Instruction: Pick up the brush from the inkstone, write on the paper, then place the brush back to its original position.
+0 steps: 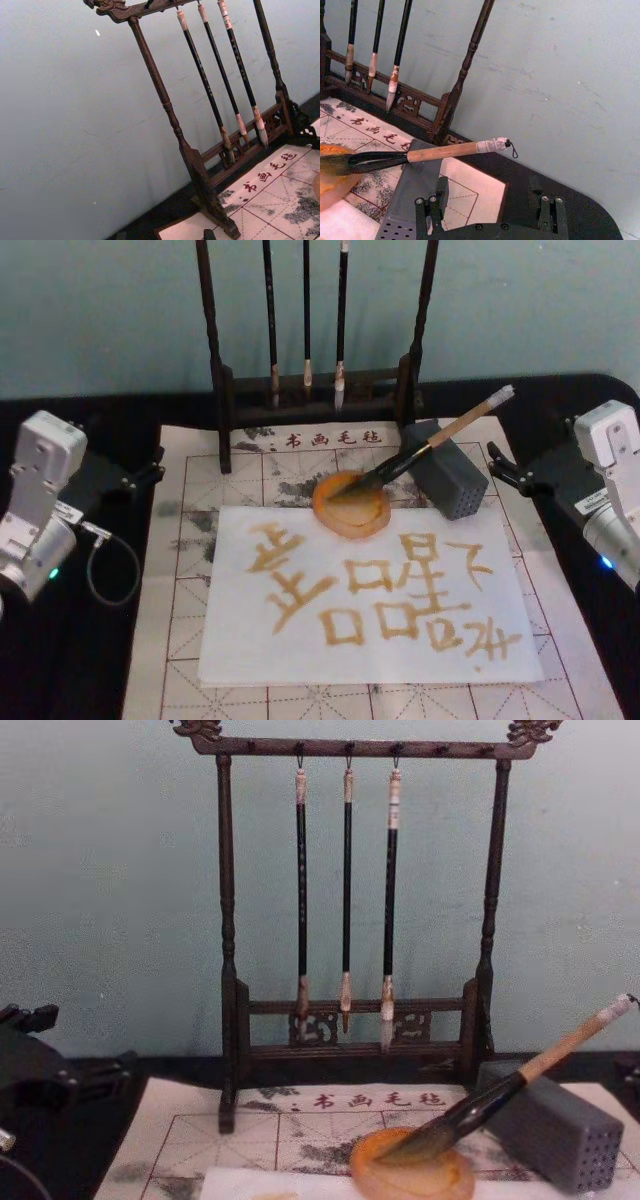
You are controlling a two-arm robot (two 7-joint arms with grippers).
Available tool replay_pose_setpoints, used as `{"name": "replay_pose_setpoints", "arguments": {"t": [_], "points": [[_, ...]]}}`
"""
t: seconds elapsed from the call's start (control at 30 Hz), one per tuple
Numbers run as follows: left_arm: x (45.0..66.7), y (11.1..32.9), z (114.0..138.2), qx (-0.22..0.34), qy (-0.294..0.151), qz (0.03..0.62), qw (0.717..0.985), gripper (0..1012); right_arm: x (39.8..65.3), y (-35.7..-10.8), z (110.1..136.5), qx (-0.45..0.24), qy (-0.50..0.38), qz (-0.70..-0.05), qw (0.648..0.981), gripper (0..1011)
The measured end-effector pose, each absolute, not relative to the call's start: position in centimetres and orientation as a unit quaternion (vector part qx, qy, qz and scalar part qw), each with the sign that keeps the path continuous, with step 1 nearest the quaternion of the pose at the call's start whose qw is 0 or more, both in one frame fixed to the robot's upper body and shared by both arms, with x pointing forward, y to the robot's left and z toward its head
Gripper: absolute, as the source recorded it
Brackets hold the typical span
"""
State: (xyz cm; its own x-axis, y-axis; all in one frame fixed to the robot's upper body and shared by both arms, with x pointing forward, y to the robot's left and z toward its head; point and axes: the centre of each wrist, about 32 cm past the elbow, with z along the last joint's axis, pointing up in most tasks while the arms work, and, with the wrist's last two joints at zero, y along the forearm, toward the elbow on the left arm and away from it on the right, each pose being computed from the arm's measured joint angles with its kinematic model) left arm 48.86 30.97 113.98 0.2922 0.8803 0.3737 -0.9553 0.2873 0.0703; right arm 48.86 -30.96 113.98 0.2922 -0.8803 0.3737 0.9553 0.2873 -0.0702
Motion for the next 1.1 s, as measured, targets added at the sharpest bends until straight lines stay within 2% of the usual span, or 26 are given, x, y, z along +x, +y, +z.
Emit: {"name": "replay_pose_setpoints", "arguments": {"t": [1.1], "points": [[48.86,30.96,113.98,0.141,-0.132,0.580,0.791,1001,48.86,-30.96,113.98,-0.142,-0.132,-0.580,0.791,1000]]}}
